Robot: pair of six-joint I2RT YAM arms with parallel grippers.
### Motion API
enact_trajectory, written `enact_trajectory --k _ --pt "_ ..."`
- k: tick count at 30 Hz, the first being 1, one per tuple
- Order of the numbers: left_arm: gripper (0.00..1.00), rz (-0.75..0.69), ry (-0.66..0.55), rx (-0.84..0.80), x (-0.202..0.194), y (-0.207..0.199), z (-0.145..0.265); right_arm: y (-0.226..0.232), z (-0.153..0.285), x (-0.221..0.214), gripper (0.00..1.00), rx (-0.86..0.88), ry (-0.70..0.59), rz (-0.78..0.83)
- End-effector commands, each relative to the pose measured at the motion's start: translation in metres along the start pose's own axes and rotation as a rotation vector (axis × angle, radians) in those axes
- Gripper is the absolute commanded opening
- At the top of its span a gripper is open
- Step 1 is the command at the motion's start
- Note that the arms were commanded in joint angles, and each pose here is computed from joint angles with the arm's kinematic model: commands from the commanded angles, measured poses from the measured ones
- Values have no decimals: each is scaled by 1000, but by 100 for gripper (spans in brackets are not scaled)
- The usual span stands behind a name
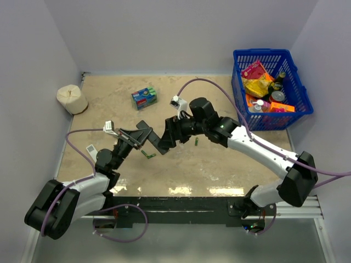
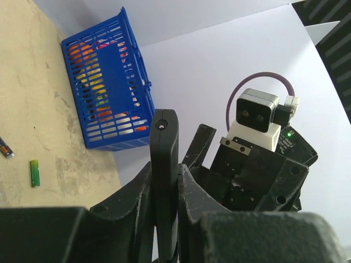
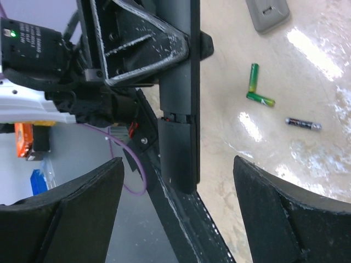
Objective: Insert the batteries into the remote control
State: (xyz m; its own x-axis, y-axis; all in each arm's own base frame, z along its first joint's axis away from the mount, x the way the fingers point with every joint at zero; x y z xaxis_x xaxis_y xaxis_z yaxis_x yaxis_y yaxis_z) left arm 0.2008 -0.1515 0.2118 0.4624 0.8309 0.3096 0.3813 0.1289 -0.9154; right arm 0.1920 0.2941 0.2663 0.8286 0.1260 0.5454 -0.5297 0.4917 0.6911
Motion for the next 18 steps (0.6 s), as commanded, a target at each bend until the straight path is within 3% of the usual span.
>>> enact_trajectory --k 1,13,18 --pt "0 -13 -29 -142 8 -31 -7 11 -3 9 81 108 -37 8" --pt "0 -11 -34 -172 11 -40 -9 5 -16 3 68 146 8 -11" --pt "0 -11 -34 -183 11 -44 -9 3 -20 3 54 144 14 -16"
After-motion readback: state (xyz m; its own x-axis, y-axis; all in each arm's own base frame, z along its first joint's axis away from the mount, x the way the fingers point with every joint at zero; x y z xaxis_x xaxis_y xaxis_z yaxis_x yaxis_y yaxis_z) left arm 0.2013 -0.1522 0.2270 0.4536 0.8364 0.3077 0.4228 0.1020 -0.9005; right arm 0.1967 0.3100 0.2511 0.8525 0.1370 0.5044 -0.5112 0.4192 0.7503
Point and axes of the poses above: each gripper's point midway between its finger pads, its own z axis back along the fingers, its own y axis along the line the jaws close on, x = y × z, the point moved 7 cm from there along z, back along the fingers, and after that the axes turned 8 degrees about -z, right-handed, at the moved point
